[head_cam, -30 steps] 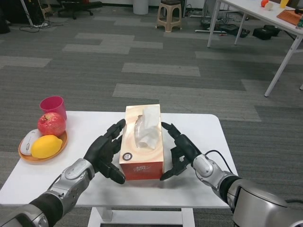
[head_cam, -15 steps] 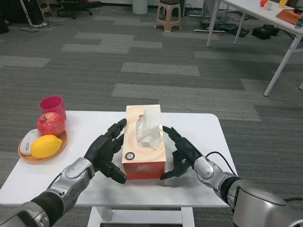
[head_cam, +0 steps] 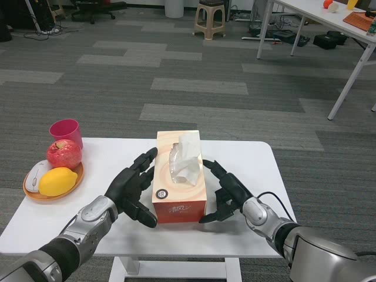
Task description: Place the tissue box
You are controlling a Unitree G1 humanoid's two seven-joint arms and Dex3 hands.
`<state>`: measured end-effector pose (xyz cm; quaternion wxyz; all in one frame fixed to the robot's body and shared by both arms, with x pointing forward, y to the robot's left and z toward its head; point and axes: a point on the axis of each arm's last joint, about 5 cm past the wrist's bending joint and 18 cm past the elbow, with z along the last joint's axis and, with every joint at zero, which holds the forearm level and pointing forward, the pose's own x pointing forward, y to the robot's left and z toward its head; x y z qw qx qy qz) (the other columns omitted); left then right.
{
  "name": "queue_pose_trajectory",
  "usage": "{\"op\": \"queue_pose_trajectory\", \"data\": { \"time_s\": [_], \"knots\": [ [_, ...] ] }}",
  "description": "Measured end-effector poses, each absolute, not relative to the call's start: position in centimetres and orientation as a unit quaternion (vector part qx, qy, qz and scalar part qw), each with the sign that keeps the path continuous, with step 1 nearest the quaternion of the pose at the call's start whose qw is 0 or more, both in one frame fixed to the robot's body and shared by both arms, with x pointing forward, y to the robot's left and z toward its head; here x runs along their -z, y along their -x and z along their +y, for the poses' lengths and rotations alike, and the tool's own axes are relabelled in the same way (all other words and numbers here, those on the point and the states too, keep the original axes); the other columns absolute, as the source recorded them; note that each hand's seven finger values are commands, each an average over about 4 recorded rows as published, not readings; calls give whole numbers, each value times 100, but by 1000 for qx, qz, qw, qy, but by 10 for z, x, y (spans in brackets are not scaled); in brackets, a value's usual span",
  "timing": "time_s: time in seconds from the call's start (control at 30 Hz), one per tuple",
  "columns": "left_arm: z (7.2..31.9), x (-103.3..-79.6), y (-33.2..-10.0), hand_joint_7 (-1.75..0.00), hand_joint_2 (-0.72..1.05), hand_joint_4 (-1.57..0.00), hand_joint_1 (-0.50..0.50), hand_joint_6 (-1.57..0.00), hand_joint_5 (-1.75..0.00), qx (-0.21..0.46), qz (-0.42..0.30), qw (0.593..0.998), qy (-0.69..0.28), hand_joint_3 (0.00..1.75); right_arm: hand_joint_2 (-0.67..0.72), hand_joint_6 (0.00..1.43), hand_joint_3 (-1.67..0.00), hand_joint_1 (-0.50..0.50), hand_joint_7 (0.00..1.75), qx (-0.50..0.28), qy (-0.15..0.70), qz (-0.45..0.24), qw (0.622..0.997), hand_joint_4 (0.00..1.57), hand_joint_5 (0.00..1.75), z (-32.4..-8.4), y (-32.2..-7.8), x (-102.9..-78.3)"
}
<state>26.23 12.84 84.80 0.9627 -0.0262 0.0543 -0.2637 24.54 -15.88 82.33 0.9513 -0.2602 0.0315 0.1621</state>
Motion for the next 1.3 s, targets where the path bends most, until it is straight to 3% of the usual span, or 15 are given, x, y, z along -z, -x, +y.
{"op": "queue_pose_trajectory", "data": {
  "time_s": [0.43,0.57,0.77,0.97,1.13,1.2,1.3],
  "knots": [
    [130,-846,-261,0,-35,0,50,0,-21,257,55,964,32,0,-41,0,-32,-42,35,-147,227,35,962,123,145,-163,-239,-820],
    [131,-845,-260,0,-26,0,50,0,-21,254,56,965,35,0,-41,0,-32,-42,35,-145,224,36,963,123,145,-165,-238,-819],
    [131,-845,-259,0,-19,0,50,0,-21,253,56,965,36,0,-41,0,-32,-42,35,-142,220,37,964,107,138,-166,-237,-819],
    [131,-845,-259,0,-19,0,50,0,-21,254,56,965,36,0,-41,0,-32,-42,28,-140,220,38,965,95,126,-167,-236,-819],
    [131,-845,-259,0,-15,0,50,0,-21,255,56,965,36,0,-41,0,-32,-42,16,-137,221,39,965,92,126,-169,-236,-818],
    [131,-845,-259,0,-10,0,50,0,-21,256,56,964,36,0,-41,0,-32,-42,10,-136,220,40,965,90,126,-170,-236,-818],
    [131,-845,-259,0,10,0,50,0,-21,258,56,964,35,0,-41,0,-32,-42,3,-136,219,40,965,88,126,-171,-235,-818]
  ]
}}
